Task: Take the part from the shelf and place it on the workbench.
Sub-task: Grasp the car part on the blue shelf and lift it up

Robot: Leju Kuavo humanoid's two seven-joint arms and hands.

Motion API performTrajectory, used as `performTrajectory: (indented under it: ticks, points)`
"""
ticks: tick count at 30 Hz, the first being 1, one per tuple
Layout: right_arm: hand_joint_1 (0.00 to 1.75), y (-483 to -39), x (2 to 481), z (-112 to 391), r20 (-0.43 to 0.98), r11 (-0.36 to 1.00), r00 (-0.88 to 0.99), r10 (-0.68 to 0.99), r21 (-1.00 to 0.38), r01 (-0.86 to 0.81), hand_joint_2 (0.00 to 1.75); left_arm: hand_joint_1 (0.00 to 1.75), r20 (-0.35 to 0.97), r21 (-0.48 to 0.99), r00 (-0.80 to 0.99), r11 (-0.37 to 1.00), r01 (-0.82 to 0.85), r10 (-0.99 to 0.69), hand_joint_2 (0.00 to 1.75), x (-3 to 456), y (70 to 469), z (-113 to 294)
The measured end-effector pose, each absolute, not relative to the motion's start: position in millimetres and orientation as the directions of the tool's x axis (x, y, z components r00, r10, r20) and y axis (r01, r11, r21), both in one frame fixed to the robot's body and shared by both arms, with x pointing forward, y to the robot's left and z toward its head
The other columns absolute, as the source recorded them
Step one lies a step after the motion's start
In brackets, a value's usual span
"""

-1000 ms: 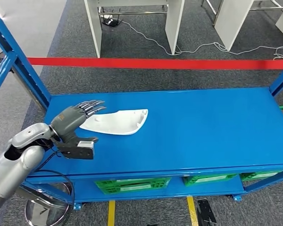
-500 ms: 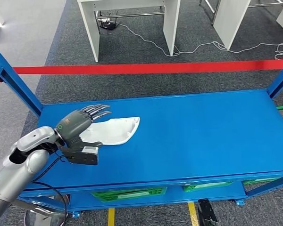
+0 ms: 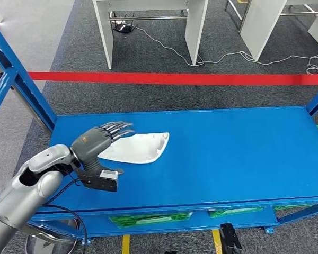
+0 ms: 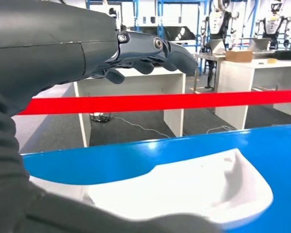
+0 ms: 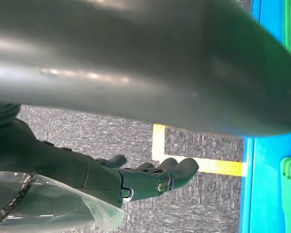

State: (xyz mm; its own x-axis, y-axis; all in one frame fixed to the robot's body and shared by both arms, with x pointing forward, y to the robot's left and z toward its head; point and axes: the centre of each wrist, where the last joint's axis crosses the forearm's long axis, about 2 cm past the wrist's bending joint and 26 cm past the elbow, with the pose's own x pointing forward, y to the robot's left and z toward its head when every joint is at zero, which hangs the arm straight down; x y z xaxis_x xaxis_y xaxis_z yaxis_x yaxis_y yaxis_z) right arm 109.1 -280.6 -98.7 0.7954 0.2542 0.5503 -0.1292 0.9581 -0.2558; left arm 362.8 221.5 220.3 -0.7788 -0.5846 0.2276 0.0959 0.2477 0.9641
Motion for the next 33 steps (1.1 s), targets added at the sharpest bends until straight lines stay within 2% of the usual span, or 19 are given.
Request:
performTrajectory:
  ticks: [33]
  points:
    - [0.00, -279.7, 112.7, -97.8, 0.551, 0.957, 0.793, 0.261, -0.255, -0.138, 0.00, 0.00, 0.232, 0.968, -0.753, 0.220, 0.118, -0.616, 1.75, 358.0, 215.7, 198.1]
